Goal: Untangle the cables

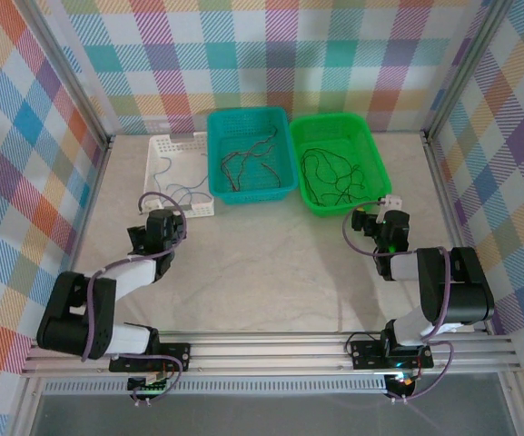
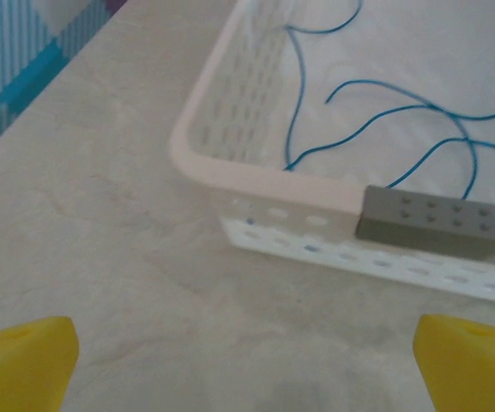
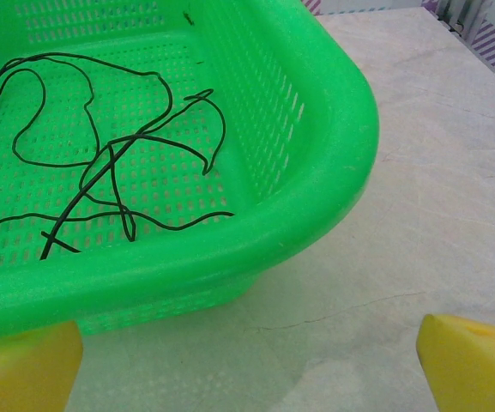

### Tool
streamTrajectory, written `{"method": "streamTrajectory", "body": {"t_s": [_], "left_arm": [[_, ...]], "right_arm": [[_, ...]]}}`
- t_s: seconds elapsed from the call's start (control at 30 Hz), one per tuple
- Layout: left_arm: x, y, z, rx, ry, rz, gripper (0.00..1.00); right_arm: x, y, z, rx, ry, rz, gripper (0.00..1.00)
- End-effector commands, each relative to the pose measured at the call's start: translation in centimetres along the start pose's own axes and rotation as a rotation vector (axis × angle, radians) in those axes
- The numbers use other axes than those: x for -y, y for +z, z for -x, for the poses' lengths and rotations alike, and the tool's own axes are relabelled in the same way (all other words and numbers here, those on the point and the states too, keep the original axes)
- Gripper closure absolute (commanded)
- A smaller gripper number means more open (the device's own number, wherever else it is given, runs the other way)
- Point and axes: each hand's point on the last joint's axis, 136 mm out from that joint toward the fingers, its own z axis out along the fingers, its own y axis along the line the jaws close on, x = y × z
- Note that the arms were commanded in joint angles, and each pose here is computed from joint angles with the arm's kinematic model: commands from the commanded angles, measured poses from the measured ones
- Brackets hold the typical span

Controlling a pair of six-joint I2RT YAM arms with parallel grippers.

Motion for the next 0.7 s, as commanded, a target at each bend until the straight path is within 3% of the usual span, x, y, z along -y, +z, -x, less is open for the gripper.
{"method": "streamTrajectory", "body": {"t_s": [0.0, 0.1, 0.23, 0.67], "left_arm": [[1.8, 0.6, 3.1, 0.126, -0.011, -0.105, 0.0], [1.8, 1.4, 2.3, 0.179, -0.04, -0.138, 0.0], [3.3, 2.5, 1.1, 0.126, -0.004, -0.222, 0.0], [3.2, 2.3, 1.3, 0.14, -0.011, -0.228, 0.0]], "right_arm": [[-0.4, 0.0, 1.4, 0.056, 0.013, 0.023, 0.0], [-0.4, 0.0, 1.4, 0.056, 0.013, 0.022, 0.0], [-0.4, 0.0, 1.4, 0.055, 0.013, 0.023, 0.0], [-0.3, 0.1, 1.5, 0.048, 0.017, 0.017, 0.0]]}}
